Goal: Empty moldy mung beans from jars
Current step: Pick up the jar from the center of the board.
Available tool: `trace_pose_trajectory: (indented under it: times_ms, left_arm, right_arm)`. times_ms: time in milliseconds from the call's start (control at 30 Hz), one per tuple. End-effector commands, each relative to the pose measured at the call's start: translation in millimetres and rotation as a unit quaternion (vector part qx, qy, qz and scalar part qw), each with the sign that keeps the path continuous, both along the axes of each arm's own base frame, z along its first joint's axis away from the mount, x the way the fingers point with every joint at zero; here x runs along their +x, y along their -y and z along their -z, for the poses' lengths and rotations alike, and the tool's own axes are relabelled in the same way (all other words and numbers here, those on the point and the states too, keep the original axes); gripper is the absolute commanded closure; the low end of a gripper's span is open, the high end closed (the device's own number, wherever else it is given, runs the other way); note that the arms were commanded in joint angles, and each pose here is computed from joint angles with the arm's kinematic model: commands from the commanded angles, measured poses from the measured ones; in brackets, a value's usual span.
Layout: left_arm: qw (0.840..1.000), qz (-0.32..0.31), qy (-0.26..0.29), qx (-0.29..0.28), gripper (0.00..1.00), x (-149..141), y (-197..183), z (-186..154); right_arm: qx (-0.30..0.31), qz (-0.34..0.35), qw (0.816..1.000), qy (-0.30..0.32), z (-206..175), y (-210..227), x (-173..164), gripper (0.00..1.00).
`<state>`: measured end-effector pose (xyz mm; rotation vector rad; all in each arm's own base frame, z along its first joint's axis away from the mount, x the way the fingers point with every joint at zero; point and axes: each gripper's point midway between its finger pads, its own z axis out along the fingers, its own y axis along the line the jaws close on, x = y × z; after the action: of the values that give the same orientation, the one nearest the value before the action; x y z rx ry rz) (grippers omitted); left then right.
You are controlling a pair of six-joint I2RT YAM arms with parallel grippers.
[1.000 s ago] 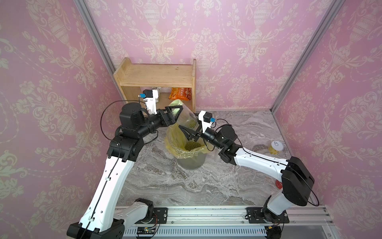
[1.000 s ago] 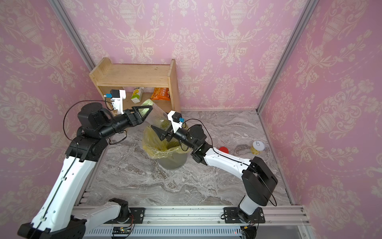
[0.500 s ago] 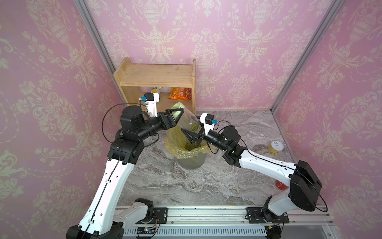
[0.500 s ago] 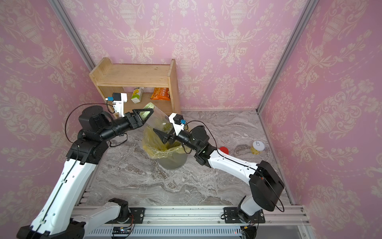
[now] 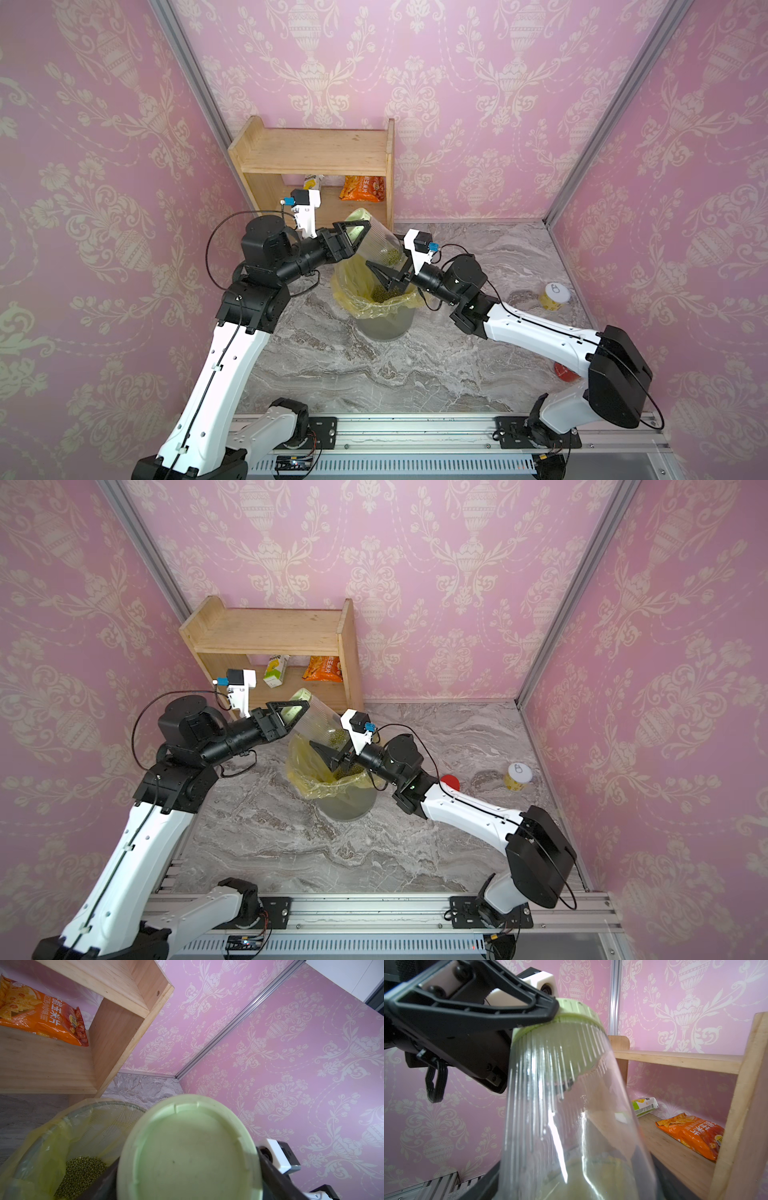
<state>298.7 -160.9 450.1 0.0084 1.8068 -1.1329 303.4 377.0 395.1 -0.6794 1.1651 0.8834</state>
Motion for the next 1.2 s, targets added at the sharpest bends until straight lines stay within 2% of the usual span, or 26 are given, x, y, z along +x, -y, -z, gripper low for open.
trace_pose_trajectory:
  times_ms: [0,300,667,1167]
  left_arm:
    - [0.997,-0.051,0.051,0.009,0.14,7,-19,-17]
    - [0.997,-0.061,0.052,0.016,0.11,7,-22,-14]
    - [0.997,-0.059,0.046,0.017,0.15,12,-20,-10]
    - [0.996,-0.065,0.046,0.028,0.15,14,-22,-6]
  right_arm:
    - [0.088,-0.01,0.994,0.057,-69,29,-27,0.55]
    - [0.091,-0.012,0.994,0.053,-70,32,-26,0.56]
    - [0.093,-0.019,0.994,0.047,-69,25,-21,0.57]
    - [0.101,-0.017,0.994,0.041,-69,23,-16,0.6]
